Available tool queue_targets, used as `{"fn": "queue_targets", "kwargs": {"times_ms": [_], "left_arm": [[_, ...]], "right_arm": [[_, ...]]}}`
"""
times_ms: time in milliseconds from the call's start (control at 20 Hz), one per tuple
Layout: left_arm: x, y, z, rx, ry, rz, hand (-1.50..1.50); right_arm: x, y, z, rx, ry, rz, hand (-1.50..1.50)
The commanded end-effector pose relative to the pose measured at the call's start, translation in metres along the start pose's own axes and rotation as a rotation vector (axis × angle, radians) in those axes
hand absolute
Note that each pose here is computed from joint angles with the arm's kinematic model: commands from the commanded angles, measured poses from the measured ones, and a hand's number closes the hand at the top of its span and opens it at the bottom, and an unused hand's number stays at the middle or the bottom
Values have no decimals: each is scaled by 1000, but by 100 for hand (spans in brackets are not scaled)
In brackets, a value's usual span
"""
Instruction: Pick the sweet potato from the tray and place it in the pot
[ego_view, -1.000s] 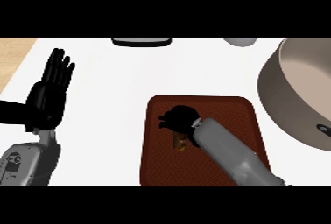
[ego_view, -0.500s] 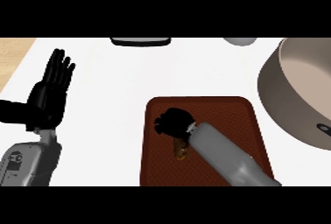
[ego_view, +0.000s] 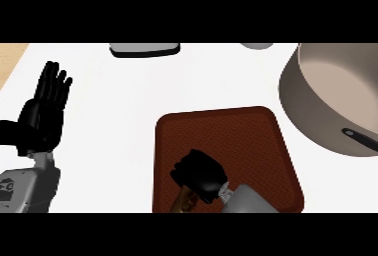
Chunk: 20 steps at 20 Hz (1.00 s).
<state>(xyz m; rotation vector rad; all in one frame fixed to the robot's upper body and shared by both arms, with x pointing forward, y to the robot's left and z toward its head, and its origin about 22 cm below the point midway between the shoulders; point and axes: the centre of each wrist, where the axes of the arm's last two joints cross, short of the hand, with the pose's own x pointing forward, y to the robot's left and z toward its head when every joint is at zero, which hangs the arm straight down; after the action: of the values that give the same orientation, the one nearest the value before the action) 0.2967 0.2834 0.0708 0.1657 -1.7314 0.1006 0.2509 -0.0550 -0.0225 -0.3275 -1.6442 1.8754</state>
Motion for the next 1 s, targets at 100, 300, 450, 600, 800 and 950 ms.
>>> {"fn": "queue_targets", "kwargs": {"times_ms": [100,300,450,600,800,950], "left_arm": [[3,2,10,28,0,-6,0],[-2,15,8,36,5,-16,0],[5,8,10,20,0,2,0],[4,11,7,-2,-14,0,0],[14,-3,7,-28,-20,15,0],[5,-9,7,-47,-12,6,0]], "right_arm": [[3,-25,64,-345,174,-78,150],[5,-57,112,-535,309,-53,150],[3,-92,151,-702,378,-32,150],[0,-108,193,-816,478,-13,150],[-12,-129,241,-892,573,-25,150],[-35,-147,281,-897,628,1,150]]}}
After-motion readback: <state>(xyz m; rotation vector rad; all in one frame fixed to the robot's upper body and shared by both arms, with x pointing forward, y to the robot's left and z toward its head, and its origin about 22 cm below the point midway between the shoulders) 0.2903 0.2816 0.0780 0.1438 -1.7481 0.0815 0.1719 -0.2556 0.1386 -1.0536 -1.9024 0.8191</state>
